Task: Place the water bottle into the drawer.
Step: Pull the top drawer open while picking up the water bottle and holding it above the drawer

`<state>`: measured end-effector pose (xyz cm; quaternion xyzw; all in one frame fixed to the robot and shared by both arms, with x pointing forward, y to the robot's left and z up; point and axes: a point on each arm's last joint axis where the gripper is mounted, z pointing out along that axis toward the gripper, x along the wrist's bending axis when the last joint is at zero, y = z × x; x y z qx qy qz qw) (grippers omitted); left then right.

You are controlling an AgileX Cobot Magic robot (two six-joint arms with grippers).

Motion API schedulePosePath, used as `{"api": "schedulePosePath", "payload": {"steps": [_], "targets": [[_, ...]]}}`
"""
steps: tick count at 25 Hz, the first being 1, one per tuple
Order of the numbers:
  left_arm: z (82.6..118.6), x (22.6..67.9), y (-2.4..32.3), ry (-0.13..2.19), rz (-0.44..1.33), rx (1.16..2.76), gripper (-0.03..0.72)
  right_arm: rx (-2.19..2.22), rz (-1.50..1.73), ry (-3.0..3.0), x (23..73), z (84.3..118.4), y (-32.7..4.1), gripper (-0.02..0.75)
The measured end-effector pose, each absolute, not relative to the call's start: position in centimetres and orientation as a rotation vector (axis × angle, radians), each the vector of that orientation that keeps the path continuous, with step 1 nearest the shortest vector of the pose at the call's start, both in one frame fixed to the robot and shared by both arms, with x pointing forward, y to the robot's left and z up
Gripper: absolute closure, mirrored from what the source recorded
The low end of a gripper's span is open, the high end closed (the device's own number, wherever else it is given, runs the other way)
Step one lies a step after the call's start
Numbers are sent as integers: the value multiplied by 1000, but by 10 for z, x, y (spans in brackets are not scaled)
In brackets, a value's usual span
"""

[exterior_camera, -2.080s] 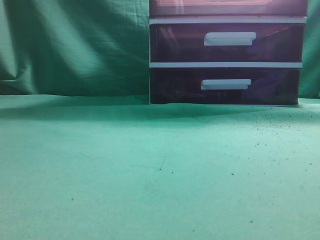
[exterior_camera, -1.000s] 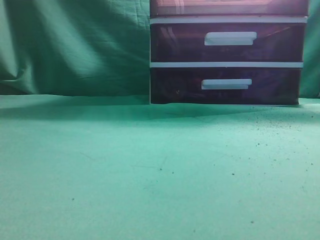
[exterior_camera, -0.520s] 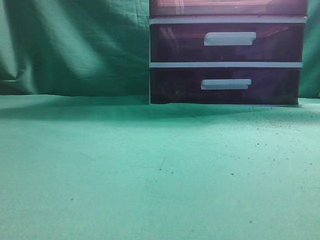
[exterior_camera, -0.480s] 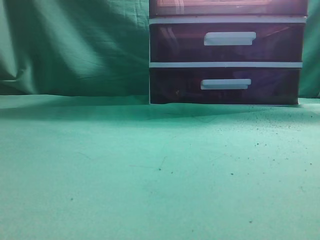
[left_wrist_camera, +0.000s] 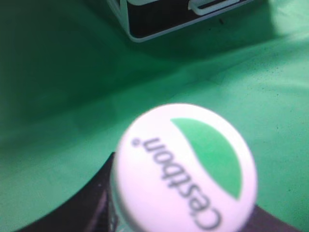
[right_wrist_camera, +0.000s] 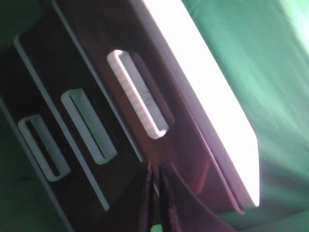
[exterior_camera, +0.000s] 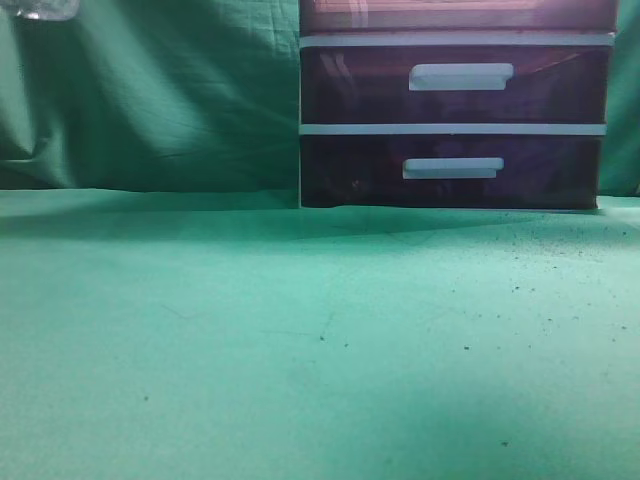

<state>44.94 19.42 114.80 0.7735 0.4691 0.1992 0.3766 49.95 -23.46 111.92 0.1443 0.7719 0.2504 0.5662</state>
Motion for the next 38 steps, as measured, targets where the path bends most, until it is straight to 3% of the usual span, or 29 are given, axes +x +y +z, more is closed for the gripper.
{"api": "schedulePosePath", "payload": {"steps": [2,3,4,11,15,16,28,33,38], "targets": [[1144,453,193,1205,507,1993,424,241,509,1854,521,1113,-227,738],[1143,455,192,1209,503,1999,424,194,469,1868,532,1110,-225,689],[1141,457,191,1213,498,2005,424,150,435,1872,541,1110,-222,689],[1132,465,187,1228,482,2031,424,-55,278,1901,589,1095,-210,388],[1131,465,187,1225,489,2037,424,-120,267,1884,604,1095,-204,396],[1131,465,187,1223,491,2039,424,-132,266,1882,607,1094,-203,356],[1131,466,188,1221,500,2044,424,-149,258,1905,647,1074,-192,370],[1131,466,189,1215,521,2056,424,-116,264,1890,651,1081,-192,661],[1131,467,189,1213,530,2060,424,-53,237,1911,651,1079,-192,663]]}}
